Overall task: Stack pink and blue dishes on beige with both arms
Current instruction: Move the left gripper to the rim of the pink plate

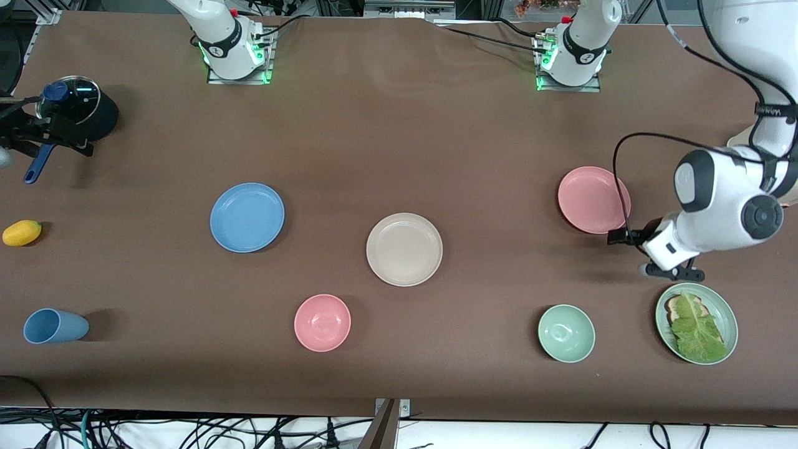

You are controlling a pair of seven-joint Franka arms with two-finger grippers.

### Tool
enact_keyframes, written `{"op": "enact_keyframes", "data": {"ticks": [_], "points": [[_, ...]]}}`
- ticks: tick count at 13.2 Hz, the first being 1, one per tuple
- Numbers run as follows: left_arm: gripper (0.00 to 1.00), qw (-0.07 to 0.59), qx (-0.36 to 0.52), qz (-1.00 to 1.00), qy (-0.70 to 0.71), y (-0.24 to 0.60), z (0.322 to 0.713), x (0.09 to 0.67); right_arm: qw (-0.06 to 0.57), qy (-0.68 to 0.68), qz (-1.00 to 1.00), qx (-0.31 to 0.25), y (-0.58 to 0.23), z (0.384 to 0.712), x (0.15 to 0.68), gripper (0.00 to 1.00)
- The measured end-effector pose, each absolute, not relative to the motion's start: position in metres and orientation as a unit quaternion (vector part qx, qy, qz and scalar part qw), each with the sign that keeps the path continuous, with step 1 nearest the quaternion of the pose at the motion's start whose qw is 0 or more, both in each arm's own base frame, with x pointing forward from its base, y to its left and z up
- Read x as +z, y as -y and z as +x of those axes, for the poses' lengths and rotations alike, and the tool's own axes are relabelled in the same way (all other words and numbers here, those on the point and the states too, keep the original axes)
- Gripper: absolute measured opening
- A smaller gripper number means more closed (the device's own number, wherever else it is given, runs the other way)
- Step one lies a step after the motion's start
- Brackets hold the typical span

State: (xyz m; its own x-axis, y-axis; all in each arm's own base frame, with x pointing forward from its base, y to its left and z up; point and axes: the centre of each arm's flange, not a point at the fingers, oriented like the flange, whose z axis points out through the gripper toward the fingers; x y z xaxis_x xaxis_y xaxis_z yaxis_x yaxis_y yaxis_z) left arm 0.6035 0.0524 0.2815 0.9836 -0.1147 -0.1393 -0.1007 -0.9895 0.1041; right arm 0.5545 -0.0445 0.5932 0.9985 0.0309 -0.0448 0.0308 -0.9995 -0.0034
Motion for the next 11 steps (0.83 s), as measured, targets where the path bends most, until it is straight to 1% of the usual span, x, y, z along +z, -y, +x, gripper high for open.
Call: {"op": "enact_keyframes", "data": {"ticks": [2,4,8,11], "points": [[1.00,0.066,-0.069,0.994,0.062,-0.076,0.575,0.289,0.001,0.015,-1.000,0.022,0.044,0.554,0.593,1.00],[1.00,0.073,-0.065,0.993,0.061,-0.097,0.555,0.287,0.001,0.015,-1.000,0.022,0.044,0.554,0.593,1.00],[1.00,0.110,-0.039,0.990,0.074,-0.116,0.527,0.254,0.001,0.015,-1.000,0.022,0.044,0.554,0.593,1.00],[1.00,0.119,-0.039,0.989,0.079,-0.125,0.514,0.239,0.001,0.015,-1.000,0.022,0.044,0.554,0.593,1.00]]}}
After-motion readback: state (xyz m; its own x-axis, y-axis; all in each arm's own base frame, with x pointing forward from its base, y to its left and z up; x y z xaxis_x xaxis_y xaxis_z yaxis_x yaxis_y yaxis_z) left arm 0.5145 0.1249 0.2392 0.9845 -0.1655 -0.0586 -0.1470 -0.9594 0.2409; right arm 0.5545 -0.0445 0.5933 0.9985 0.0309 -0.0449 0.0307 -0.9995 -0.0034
